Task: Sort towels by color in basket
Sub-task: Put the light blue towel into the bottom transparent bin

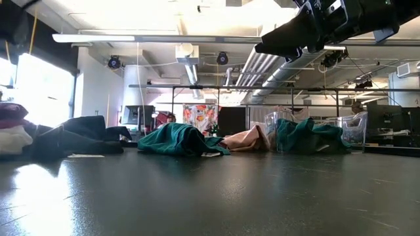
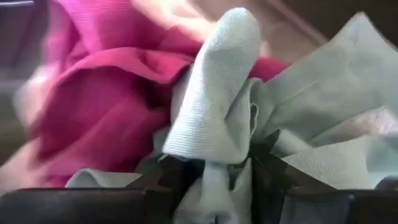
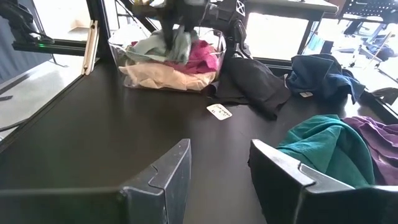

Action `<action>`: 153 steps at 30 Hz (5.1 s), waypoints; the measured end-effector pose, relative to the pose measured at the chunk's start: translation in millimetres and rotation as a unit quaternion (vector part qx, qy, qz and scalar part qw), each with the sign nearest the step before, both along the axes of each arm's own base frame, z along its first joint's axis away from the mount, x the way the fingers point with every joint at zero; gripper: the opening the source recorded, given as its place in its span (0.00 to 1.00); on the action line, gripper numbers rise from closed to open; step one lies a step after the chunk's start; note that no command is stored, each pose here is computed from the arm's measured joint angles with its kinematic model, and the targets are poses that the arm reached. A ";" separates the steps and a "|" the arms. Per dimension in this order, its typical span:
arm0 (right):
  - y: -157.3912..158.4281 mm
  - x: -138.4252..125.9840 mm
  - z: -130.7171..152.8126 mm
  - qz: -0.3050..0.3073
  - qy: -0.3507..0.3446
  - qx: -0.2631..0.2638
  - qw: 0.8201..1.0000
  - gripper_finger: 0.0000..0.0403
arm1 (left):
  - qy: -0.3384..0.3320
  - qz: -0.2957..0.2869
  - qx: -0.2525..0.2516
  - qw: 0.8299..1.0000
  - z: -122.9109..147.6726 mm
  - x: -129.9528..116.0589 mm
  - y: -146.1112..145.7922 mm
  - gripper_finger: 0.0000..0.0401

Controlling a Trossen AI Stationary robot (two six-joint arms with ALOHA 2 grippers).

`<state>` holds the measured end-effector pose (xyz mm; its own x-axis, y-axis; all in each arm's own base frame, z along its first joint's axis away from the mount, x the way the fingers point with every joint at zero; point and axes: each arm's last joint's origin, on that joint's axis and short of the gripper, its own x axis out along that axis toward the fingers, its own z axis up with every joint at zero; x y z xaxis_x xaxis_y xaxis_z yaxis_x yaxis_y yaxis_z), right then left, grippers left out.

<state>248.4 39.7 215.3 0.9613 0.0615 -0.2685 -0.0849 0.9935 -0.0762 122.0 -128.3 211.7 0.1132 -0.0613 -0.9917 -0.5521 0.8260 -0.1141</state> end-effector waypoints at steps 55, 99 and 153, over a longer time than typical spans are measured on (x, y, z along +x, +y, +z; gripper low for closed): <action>0.0 0.2 0.6 -0.001 -0.003 0.005 1.000 0.39 | -0.098 0.007 0.044 0.994 -12.8 -2.4 39.0 0.60; 0.6 4.2 -8.3 -0.004 0.016 0.009 1.000 0.39 | -0.170 0.001 -0.016 0.985 58.8 1.2 1.0 0.70; 2.4 14.4 -14.7 -0.001 -0.008 0.005 1.000 0.39 | -0.078 0.033 0.046 0.995 25.4 19.3 -58.5 0.66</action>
